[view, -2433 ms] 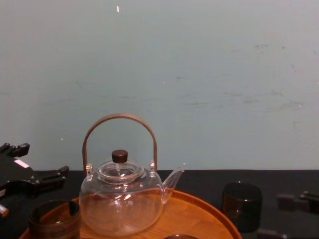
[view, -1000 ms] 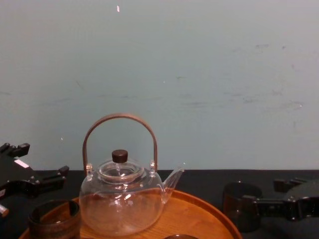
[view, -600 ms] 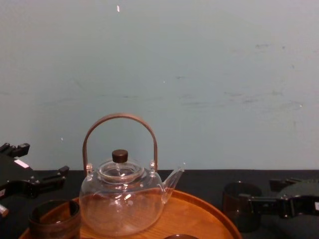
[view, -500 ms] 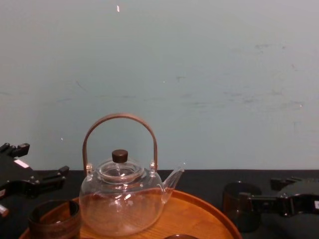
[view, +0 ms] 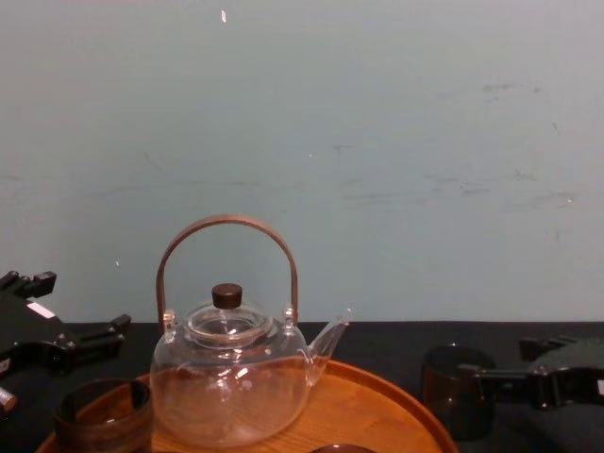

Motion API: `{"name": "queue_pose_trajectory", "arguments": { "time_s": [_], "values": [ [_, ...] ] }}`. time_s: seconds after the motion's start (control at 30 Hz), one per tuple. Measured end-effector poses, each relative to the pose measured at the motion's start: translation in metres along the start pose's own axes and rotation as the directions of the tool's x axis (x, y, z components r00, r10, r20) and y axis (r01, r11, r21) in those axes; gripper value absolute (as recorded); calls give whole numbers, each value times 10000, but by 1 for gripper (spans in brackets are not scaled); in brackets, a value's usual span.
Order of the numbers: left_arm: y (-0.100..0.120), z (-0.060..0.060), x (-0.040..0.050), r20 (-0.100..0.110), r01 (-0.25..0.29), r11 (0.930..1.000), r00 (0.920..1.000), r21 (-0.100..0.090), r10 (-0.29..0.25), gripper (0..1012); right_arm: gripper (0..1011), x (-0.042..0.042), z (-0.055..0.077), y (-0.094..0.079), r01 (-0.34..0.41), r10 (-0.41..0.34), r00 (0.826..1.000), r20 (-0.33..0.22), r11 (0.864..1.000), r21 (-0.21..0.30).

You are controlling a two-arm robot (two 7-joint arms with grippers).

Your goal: Pick up the glass from the table and place it on the tray.

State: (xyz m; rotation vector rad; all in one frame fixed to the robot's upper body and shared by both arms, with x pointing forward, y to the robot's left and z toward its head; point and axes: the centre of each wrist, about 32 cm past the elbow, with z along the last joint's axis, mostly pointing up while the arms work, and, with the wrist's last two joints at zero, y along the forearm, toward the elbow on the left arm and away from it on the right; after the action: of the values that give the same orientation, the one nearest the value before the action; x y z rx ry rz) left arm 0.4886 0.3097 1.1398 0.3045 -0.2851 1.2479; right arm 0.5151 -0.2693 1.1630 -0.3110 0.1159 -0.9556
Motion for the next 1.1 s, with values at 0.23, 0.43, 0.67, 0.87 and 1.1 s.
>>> {"name": "queue_pose_trajectory", "arguments": {
  "time_s": [0.23,0.43,0.67,0.87,1.1],
  "values": [
    [0,0,0,-1,0,10000,10000,0,0,1001,1003,11,-3,61,191,-189,9998,64,9996,-229],
    [0,0,0,0,0,10000,10000,0,0,1001,1002,27,1,118,277,-274,9996,94,9990,-342],
    [0,0,0,-1,0,10000,10000,0,0,1001,1002,44,15,216,333,-325,9993,170,9982,-497],
    [0,0,0,0,0,10000,10000,0,0,1001,1002,48,13,281,308,-295,9993,218,9976,-612],
    [0,0,0,0,0,10000,10000,0,0,1001,1002,54,10,336,274,-257,9994,252,9970,-718]
  ]
}}
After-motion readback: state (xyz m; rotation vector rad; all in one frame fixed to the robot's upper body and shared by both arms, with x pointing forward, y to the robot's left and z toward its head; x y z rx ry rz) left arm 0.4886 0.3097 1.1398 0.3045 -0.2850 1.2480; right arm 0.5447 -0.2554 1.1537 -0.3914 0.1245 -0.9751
